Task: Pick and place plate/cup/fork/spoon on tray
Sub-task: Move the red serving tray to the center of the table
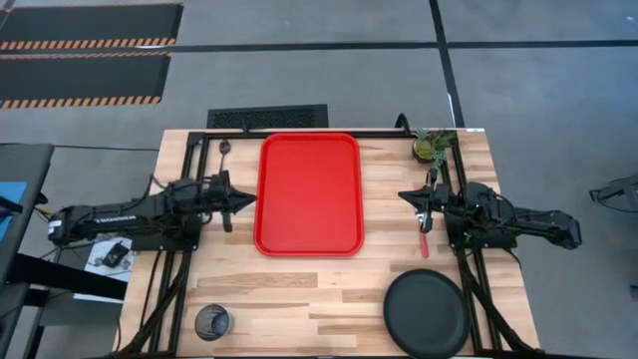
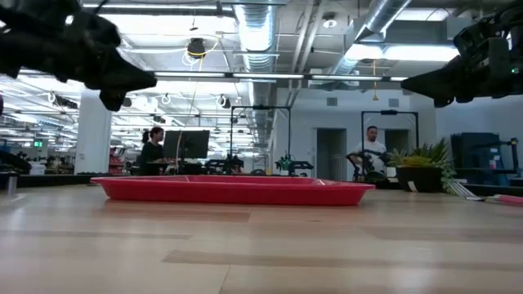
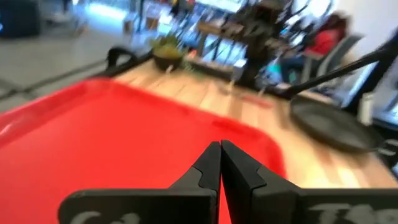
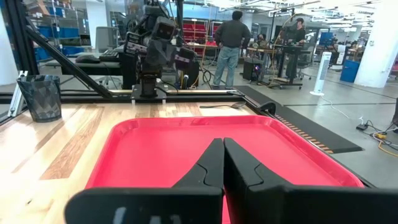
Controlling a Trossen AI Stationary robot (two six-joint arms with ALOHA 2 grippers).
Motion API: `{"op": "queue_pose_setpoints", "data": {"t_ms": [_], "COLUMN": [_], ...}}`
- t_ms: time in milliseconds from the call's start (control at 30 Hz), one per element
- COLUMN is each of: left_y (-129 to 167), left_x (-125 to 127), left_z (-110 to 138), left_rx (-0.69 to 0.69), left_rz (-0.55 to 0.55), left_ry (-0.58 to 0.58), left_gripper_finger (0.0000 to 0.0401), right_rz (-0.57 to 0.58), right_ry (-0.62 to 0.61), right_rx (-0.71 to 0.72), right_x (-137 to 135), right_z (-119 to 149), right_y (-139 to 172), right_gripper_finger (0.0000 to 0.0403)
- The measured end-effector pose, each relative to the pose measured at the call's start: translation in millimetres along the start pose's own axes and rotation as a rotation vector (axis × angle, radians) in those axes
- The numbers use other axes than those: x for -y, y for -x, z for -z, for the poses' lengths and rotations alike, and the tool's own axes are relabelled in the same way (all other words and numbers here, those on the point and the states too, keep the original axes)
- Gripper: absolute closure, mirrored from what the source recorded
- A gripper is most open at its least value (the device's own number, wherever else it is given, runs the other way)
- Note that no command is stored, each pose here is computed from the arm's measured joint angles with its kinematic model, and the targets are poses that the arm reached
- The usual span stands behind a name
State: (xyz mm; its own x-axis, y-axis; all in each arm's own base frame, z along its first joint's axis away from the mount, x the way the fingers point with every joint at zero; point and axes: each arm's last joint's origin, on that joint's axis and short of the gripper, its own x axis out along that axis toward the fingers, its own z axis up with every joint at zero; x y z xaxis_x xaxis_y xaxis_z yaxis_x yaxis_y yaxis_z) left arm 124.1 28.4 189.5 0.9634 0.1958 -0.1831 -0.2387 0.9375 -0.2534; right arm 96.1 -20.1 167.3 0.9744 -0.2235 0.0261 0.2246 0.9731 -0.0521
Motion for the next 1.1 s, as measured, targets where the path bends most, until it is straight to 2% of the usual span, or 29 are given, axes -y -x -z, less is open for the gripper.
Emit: {"op": "queue_pose_setpoints", "data": {"t_ms": [267,333,400,600,800,933,1100], "left_y": [-31,-37,-44,-62,-84,-99,-117], "left_x": [-10,-16,-23,-46,-70,-87,-104], "left_z": [-18,-21,-24,-28,-26,-25,-21], "left_rx": [-0.333,-0.413,-0.463,-0.546,-0.699,-0.796,-0.846], "left_rz": [-0.214,-0.304,-0.394,-0.557,-0.639,-0.751,-0.798], "left_ry": [0.088,0.145,0.195,0.333,0.352,0.328,0.355], "left_gripper_finger": [0.0401,0.0401,0.0401,0.0391,0.0326,0.0272,0.0218], "right_rz": [0.0,0.0,0.0,0.0,0.0,0.0,0.0], "right_ry": [0.0,0.0,0.0,0.0,0.0,0.0,0.0], "right_rx": [0.0,0.0,0.0,0.0,0.0,0.0,0.0], "right_x": [0,0,0,0,0,0,0], "right_z": [0,0,0,0,0,0,0], "right_y": [0,0,0,0,0,0,0], "right_gripper_finger": [0.0387,0.0387,0.0387,0.0387,0.0387,0.0387,0.0387]}}
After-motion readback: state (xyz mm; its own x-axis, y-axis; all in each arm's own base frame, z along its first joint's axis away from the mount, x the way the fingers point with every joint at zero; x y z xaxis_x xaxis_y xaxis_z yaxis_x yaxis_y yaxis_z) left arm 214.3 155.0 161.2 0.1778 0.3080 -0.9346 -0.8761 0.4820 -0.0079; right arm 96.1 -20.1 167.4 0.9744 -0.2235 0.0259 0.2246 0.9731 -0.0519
